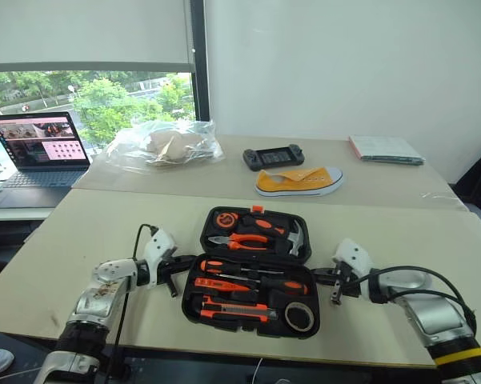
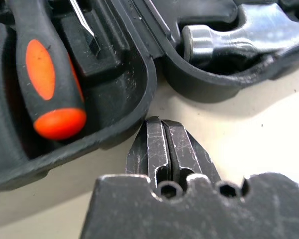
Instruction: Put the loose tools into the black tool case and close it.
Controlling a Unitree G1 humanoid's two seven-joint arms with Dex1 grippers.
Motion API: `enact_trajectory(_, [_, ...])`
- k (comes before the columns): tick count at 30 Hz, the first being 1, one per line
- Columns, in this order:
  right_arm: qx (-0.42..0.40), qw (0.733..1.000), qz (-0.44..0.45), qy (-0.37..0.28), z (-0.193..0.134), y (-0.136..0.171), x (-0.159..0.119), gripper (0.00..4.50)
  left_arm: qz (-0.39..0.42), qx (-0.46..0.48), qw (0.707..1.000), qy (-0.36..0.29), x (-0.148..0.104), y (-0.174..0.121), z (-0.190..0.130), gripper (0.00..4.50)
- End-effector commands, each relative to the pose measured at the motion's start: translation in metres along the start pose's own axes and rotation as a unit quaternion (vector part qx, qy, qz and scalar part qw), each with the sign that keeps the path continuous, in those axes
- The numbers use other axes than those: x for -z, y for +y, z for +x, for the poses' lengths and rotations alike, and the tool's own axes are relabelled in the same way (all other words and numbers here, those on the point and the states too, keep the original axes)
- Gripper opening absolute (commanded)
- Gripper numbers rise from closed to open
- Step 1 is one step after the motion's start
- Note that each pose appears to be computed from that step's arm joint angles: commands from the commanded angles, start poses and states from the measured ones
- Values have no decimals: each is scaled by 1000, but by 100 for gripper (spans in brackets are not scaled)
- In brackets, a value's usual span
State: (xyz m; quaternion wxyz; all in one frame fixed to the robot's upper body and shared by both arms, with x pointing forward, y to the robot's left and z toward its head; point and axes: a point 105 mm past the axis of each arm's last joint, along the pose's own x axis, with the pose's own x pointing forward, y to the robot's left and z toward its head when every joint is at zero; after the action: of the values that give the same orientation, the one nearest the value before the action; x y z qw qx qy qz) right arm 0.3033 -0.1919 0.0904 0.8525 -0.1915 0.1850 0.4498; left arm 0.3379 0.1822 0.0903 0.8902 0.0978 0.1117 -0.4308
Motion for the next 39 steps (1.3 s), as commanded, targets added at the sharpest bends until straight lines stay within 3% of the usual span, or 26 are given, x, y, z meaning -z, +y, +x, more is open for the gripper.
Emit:
enact_trajectory(1, [14,999,9,-44,-25,-11,-34,142,-62,-11,998,8,-20,12,-20,145])
enact_trajectory(4, [24,996,81,-40,-31,-17,-48,255,-103,-11,994,31,-31,19,-26,257])
enact_trajectory(7, [49,990,131,33,-28,-25,-46,354,-144,-8,989,34,-46,26,-19,356])
enact_trajectory(8, [52,986,155,35,-26,-28,-50,378,-151,-7,988,39,-49,27,-15,379])
enact_trajectory(10, [59,976,209,36,-19,-36,-58,444,-161,-11,985,59,-53,29,-1,381])
enact_trajectory(14, [98,962,248,62,-3,-53,-61,448,-160,-30,983,85,-55,32,24,381])
enact_trajectory(22, [124,958,232,118,12,-59,-46,448,-158,-42,980,114,-42,31,35,381])
enact_trajectory(25, [129,954,237,133,11,-60,-40,386,-161,-42,979,116,-40,28,37,381])
enact_trajectory(27, [132,951,245,136,12,-61,-37,311,-167,-43,978,115,-39,27,39,381])
enact_trajectory(28, [132,950,246,138,13,-61,-36,272,-168,-43,978,116,-38,26,41,340])
enact_trajectory(29, [132,950,246,141,14,-61,-35,259,-169,-44,978,117,-36,26,42,330])
enact_trajectory(30, [129,948,250,147,16,-59,-34,210,-172,-46,977,119,-34,27,43,308])
enact_trajectory(35, [118,942,273,153,23,-56,-33,31,-192,-50,974,109,-35,28,44,118])
enact_trajectory(37, [118,943,275,149,26,-58,-36,0,-203,-53,973,94,-37,30,44,58])
enact_trajectory(39, [119,950,263,120,28,-62,-46,0,-217,-52,973,64,-44,32,42,3])
